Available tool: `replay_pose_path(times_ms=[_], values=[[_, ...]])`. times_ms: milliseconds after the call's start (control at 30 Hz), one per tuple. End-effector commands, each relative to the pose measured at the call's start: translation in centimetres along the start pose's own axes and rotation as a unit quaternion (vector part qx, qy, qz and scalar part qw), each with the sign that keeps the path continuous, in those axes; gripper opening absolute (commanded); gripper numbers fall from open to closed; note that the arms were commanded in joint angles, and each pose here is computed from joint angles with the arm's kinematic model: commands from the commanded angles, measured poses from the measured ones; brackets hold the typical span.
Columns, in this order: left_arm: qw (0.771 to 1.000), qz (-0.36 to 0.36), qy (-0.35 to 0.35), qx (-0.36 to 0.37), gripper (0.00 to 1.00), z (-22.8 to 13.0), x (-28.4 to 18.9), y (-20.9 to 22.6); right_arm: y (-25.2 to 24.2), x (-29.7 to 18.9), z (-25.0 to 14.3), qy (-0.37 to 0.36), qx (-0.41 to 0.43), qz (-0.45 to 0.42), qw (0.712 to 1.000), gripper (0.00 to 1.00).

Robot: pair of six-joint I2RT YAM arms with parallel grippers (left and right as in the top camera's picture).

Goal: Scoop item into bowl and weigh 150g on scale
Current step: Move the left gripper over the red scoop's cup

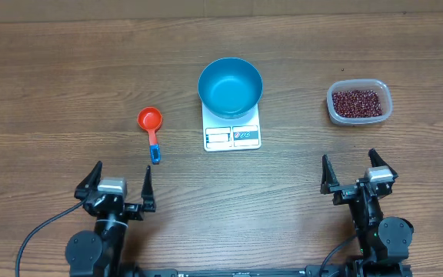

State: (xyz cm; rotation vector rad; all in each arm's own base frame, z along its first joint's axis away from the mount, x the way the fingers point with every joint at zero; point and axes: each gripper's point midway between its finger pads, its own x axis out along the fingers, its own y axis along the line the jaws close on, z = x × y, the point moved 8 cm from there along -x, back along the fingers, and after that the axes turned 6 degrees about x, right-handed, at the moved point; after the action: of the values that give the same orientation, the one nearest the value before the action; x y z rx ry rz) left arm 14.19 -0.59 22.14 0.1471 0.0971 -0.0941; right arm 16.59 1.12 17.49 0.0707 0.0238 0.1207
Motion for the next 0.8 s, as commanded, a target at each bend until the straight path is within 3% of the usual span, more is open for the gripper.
replay_pose_path(times_ms=[0,467,767], values=[[1.0,0.008,-0.009,-0.006,1.0,1.8,-0.8,0.3,0.1,0.0,-0.2,-0.001,-0.003,0.003,1.0,1.0],[0.995,-0.009,0.101,-0.02,0.99,6.3,1.9,1.4,0.1,0.0,-0.2,-0.001,-0.003,0.003,1.0,1.0],[0.974,-0.024,0.224,-0.039,1.0,9.5,5.0,2.4,0.1,0.0,-0.2,-0.001,-0.003,0.003,1.0,1.0]])
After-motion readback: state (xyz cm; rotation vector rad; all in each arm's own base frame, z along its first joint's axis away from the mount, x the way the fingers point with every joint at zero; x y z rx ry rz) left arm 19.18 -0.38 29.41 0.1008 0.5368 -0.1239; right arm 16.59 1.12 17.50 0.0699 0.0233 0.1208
